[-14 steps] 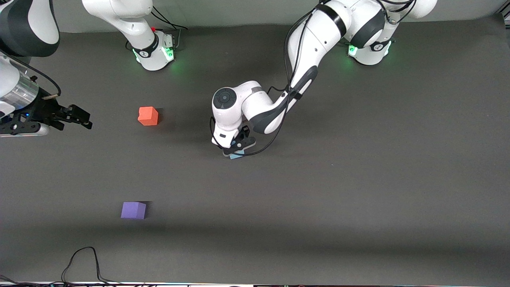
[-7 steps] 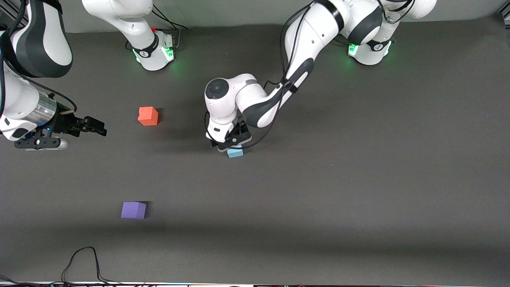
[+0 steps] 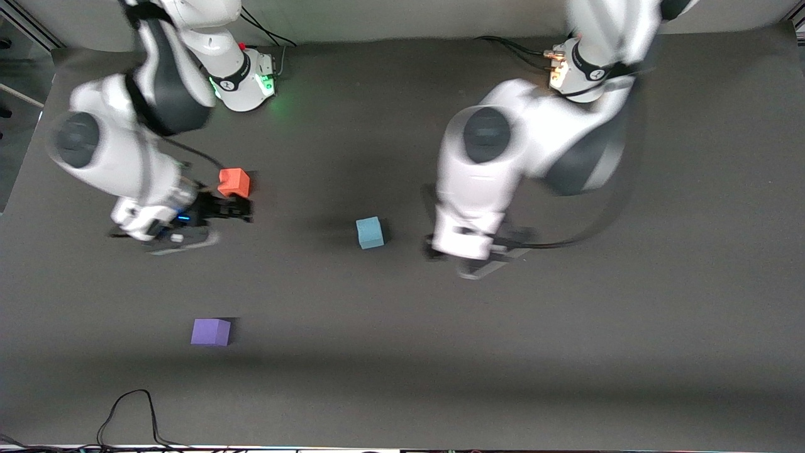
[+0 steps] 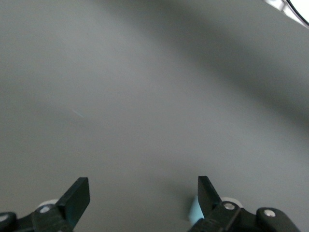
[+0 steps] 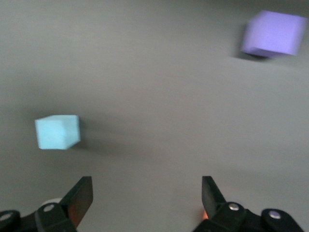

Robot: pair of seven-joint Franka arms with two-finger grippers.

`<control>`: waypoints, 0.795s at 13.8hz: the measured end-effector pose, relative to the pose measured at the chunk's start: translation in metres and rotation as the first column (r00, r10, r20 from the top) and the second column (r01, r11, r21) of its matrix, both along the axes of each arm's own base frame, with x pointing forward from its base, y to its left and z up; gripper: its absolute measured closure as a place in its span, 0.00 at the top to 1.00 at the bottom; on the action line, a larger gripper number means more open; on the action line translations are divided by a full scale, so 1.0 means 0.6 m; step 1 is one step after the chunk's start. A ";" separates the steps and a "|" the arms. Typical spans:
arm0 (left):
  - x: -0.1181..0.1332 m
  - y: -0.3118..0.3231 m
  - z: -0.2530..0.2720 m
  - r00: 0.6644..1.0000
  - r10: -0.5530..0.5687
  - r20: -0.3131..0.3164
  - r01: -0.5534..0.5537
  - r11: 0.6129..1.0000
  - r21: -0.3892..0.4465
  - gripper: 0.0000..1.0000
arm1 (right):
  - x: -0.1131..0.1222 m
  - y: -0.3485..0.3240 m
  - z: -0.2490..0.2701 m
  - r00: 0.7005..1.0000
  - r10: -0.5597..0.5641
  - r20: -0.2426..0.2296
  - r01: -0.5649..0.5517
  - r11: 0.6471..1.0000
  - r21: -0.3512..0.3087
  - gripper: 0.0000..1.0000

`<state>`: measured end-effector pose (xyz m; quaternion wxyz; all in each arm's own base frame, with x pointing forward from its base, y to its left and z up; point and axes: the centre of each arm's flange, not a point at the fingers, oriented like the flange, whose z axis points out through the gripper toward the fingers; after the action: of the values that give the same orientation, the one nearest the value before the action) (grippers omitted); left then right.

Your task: Place blue block between orange and purple blocks

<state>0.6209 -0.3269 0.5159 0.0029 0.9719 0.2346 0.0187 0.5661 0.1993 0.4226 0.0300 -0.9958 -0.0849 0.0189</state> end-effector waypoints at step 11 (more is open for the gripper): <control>-0.036 0.496 0.088 0.977 -0.185 -0.108 0.191 0.981 0.042 1.00 | -0.066 0.334 -0.327 0.992 -0.064 0.106 0.067 0.997 -0.032 1.00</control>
<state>0.5993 -0.0292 0.5689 -0.0327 0.9891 0.1408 -0.0261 0.5264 0.3994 0.2261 0.0083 -0.9980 -0.0534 -0.0328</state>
